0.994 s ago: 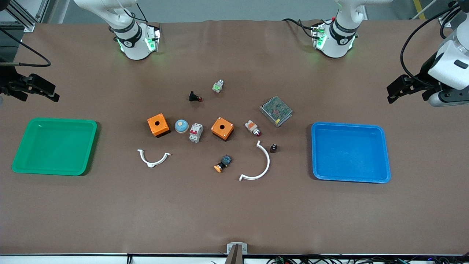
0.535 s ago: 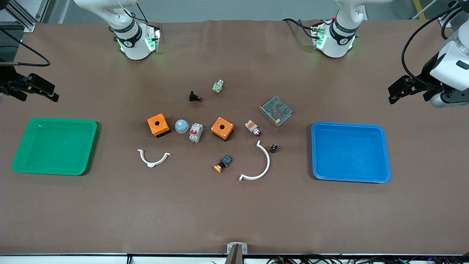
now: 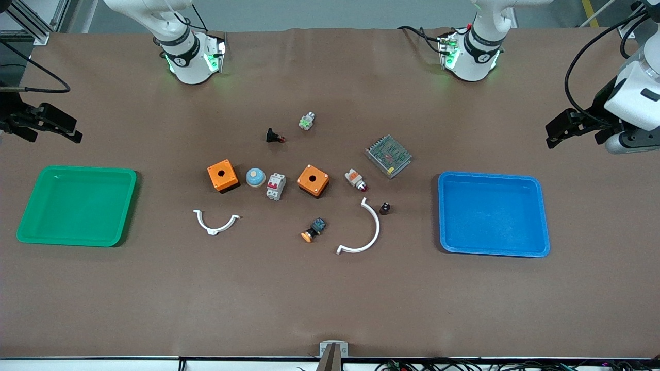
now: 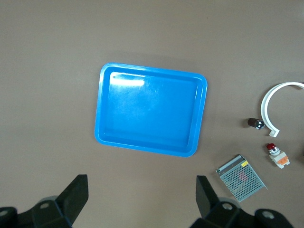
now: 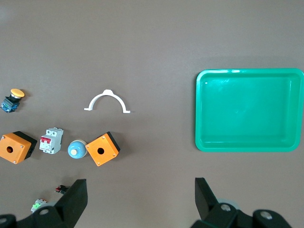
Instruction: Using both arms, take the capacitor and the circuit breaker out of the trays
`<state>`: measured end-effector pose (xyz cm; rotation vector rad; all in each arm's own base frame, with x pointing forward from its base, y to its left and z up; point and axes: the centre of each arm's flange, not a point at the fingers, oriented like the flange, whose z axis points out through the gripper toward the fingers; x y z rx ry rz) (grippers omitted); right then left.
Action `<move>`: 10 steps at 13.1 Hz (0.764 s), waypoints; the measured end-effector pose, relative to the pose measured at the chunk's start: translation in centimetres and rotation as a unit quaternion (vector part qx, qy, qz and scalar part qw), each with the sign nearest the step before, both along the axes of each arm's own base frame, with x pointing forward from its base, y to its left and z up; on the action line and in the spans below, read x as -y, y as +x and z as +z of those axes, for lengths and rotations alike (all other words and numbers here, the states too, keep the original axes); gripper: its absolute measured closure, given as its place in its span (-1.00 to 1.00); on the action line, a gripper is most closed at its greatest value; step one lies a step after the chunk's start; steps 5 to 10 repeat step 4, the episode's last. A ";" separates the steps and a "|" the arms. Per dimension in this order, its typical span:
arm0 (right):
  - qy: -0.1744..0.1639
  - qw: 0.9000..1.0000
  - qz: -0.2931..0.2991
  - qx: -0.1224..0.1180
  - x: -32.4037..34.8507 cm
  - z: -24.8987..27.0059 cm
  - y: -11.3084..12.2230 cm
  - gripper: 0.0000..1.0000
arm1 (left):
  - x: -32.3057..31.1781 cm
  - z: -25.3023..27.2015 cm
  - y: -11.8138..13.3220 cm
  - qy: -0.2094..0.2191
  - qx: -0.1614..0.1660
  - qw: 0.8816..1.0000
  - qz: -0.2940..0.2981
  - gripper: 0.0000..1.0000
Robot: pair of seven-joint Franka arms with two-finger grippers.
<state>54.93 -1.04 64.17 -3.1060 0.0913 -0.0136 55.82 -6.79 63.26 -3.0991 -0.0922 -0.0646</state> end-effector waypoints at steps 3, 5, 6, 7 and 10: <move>0.000 1.000 0.000 0.000 0.0 0.0 0.0 -1.00 | 0.1 0.1 0.0 0.000 0.001 1.000 -0.001 -1.00; 0.000 1.000 0.000 0.000 0.0 0.0 0.0 -1.00 | 0.1 0.0 0.1 0.000 0.000 1.000 -0.001 -1.00; 0.000 1.000 0.000 0.000 0.0 0.0 0.0 -1.00 | 0.1 0.0 0.1 0.000 0.000 1.000 -0.001 -1.00; 0.000 1.000 0.000 0.000 0.0 0.0 0.0 -1.00 | 0.1 0.0 0.1 0.000 0.000 1.000 -0.001 -1.00; 0.000 1.000 0.000 0.000 0.0 0.0 0.0 -1.00 | 0.1 0.0 0.1 0.000 0.000 1.000 -0.001 -1.00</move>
